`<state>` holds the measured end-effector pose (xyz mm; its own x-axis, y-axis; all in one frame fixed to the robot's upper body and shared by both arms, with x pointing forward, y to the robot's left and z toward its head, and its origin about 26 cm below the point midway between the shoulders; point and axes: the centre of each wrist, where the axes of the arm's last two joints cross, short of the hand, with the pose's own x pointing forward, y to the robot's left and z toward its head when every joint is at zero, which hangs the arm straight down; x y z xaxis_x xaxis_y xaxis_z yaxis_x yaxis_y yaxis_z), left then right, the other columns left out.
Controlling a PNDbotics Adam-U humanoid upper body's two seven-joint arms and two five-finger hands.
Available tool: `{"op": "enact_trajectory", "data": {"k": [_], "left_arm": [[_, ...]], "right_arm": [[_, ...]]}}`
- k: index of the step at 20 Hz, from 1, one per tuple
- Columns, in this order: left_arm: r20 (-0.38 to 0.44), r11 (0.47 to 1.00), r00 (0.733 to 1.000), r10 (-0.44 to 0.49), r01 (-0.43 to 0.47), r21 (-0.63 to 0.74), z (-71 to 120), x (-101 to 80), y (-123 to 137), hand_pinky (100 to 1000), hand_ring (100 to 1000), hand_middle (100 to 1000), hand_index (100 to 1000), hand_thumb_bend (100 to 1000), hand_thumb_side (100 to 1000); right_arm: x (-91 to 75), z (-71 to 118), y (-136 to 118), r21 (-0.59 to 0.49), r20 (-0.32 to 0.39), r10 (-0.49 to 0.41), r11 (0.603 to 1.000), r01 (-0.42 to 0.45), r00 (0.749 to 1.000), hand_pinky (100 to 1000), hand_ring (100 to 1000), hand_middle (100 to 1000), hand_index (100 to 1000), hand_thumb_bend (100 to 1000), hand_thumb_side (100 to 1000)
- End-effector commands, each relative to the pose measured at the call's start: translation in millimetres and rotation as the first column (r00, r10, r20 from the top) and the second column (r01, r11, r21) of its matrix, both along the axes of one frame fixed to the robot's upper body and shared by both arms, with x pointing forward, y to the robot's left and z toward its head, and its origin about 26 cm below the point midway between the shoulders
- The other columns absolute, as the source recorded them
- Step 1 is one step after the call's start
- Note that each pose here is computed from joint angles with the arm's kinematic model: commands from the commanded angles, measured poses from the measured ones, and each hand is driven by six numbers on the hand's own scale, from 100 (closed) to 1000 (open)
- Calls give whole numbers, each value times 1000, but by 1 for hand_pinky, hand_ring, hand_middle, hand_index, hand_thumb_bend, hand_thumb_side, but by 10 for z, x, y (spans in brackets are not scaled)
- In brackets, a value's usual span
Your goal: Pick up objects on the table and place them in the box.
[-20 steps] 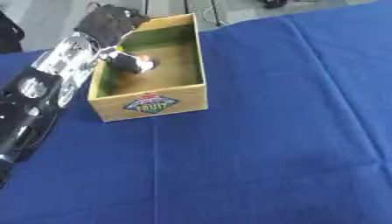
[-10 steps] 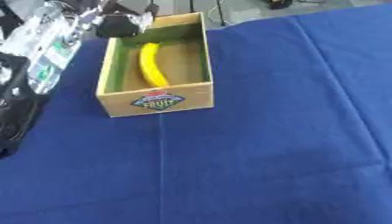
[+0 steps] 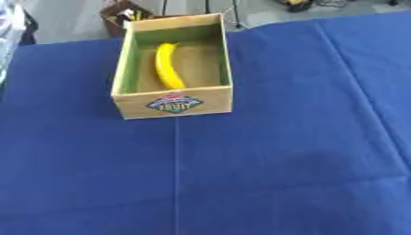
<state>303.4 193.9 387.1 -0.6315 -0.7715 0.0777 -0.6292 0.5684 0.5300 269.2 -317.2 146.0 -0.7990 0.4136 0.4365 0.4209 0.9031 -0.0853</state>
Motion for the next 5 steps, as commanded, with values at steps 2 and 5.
{"op": "enact_trajectory", "data": {"k": [2, 5], "left_arm": [[102, 989, 994, -49, 63, -134, 44, -162, 180, 457, 627, 666, 887, 134, 1000], [132, 974, 989, -73, 99, -202, -117, -105, 299, 460, 626, 664, 882, 120, 1000]], "right_arm": [[-16, 111, -64, -30, 45, -10, 999, 12, 999, 707, 635, 551, 720, 100, 839], [-4, 169, -95, -45, 78, -7, 999, 10, 997, 712, 641, 557, 722, 100, 849]]}}
